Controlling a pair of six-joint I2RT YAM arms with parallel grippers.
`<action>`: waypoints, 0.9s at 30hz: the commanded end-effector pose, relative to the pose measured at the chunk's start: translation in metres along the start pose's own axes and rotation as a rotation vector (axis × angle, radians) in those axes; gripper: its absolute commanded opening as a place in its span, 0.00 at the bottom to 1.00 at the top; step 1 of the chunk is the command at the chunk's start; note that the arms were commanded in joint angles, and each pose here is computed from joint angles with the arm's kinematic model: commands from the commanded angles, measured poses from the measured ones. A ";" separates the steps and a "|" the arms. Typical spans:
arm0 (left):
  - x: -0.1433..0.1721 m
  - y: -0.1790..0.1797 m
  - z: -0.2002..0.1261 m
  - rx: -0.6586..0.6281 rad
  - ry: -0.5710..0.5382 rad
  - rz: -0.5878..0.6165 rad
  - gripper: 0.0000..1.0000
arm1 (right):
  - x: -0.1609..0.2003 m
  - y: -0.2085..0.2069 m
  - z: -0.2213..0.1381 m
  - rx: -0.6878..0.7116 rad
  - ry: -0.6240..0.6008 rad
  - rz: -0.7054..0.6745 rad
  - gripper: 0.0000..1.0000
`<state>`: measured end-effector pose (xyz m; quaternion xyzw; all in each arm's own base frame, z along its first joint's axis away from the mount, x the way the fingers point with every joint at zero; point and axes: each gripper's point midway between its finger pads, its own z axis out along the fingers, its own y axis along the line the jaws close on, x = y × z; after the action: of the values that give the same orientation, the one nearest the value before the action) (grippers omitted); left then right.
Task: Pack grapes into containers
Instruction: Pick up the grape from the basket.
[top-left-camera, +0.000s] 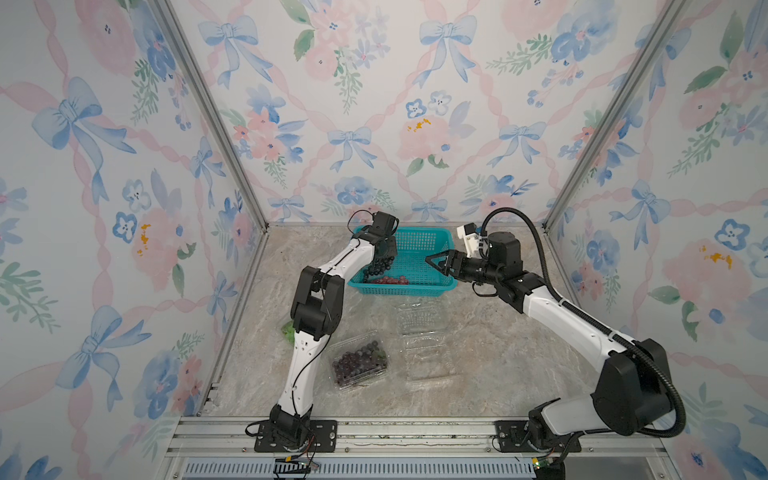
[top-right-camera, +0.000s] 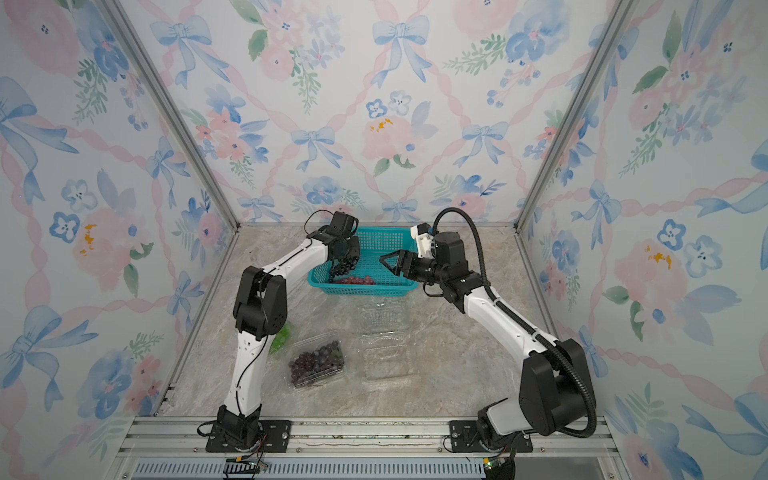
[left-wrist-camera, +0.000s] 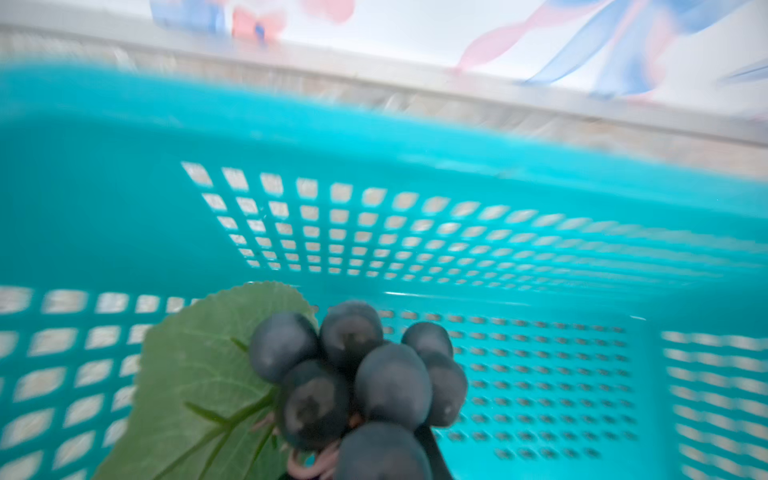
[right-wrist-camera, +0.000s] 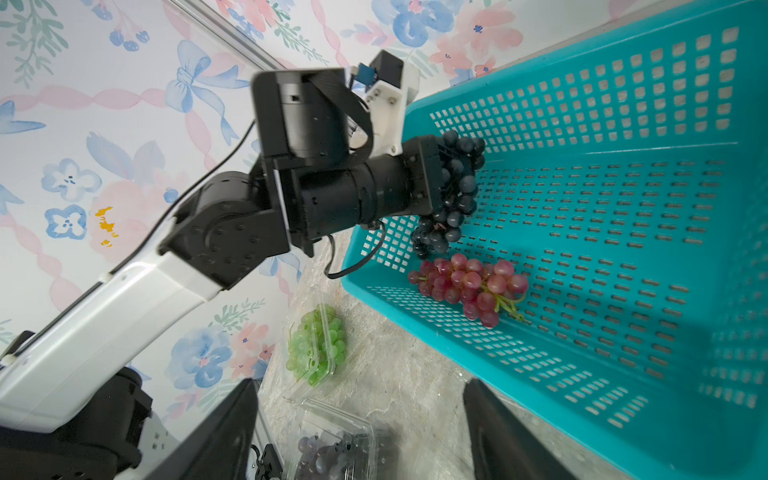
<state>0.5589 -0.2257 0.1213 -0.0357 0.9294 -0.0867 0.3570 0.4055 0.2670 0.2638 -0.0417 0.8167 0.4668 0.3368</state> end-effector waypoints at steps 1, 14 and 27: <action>-0.039 -0.020 -0.061 0.070 -0.106 0.006 0.07 | 0.001 -0.003 -0.013 0.036 -0.009 -0.018 0.78; -0.036 -0.061 -0.184 0.275 -0.179 0.116 0.11 | 0.010 0.011 -0.060 0.083 -0.036 -0.069 0.78; 0.096 -0.099 -0.264 0.503 -0.025 0.264 0.14 | 0.047 0.019 -0.116 0.161 -0.054 -0.068 0.79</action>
<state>0.3359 -0.2909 0.2807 0.1535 0.8695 -0.2548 0.3944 0.3137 0.2052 0.3106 -0.0388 0.8182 0.4171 0.3938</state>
